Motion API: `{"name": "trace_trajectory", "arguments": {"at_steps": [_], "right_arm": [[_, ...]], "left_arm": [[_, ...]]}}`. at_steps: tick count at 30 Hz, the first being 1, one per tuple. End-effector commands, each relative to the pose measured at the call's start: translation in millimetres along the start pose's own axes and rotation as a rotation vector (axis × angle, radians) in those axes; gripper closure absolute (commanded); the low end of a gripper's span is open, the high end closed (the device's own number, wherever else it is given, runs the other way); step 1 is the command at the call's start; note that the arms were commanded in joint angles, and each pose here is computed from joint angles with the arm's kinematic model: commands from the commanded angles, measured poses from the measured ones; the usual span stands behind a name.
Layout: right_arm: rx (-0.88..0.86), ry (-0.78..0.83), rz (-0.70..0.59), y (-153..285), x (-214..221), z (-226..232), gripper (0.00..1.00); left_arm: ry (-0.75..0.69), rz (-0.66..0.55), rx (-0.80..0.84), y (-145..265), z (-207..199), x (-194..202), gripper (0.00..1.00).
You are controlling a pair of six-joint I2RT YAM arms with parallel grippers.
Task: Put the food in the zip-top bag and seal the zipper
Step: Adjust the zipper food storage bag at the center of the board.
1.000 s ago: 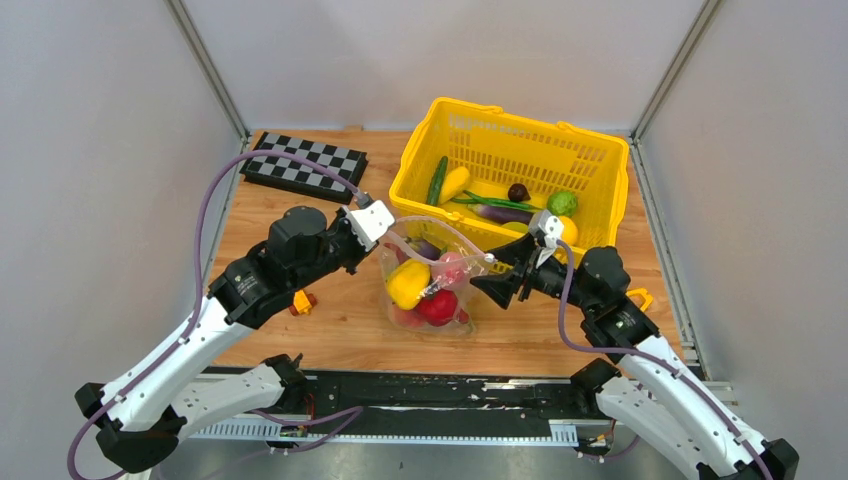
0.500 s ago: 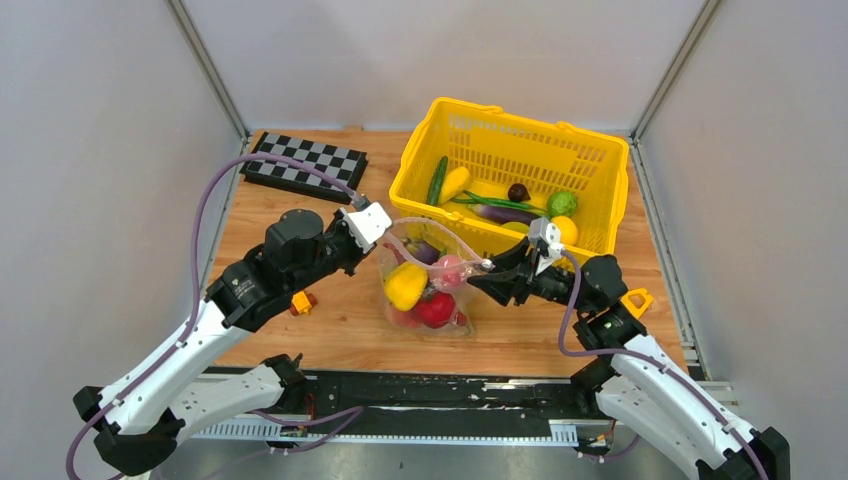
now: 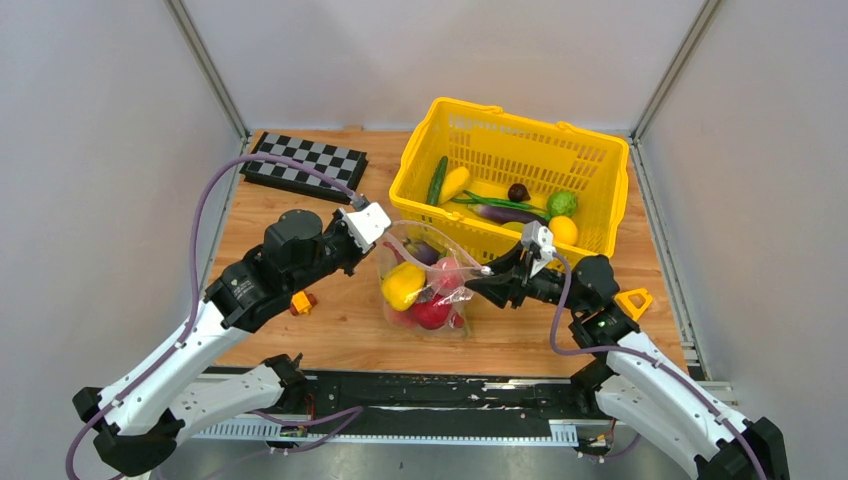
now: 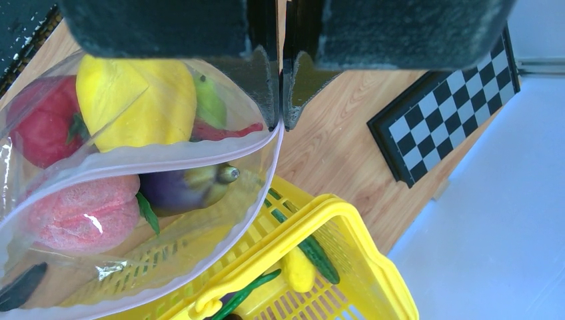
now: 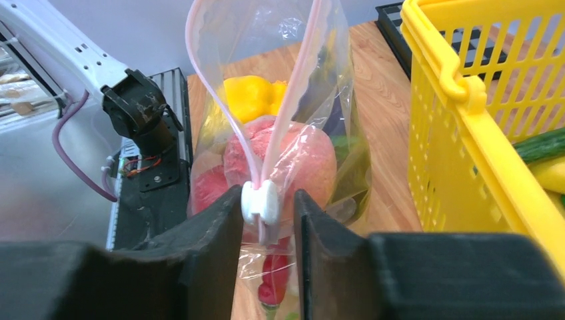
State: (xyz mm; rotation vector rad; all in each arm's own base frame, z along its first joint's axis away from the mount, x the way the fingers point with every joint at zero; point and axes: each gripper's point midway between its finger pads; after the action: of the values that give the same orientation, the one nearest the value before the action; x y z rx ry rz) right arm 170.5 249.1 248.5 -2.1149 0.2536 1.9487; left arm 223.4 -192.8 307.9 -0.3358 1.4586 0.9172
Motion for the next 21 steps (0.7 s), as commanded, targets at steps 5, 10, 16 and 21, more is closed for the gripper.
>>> {"name": "trace_trajectory", "arguments": {"at_steps": [5, 10, 16, 21], "right_arm": [[-0.018, 0.044, -0.052, 2, -15, 2, 0.57], [-0.034, 0.052, -0.069, 5, -13, 7, 0.68], [-0.04, 0.067, -0.098, 7, -15, 10, 0.77], [-0.037, 0.072, -0.114, 6, -19, 8, 1.0]], "left_arm": [[0.023, -0.059, -0.037, 3, 7, -14, 1.0], [0.027, -0.052, -0.042, 1, 8, -12, 1.0], [0.027, -0.057, -0.026, 0, 5, -14, 1.0], [0.026, -0.051, -0.03, -2, 6, -12, 1.0]]}}
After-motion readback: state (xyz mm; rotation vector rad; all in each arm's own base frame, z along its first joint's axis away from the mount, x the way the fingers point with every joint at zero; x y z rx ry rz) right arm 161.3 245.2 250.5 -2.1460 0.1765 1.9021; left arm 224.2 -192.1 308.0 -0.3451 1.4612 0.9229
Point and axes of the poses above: each gripper's point midway between its finger pads, its own y axis back along the fingers, its own z axis along the line the jaws close on, x = y × z, and after that the axes turned 13 degrees about y, right-handed
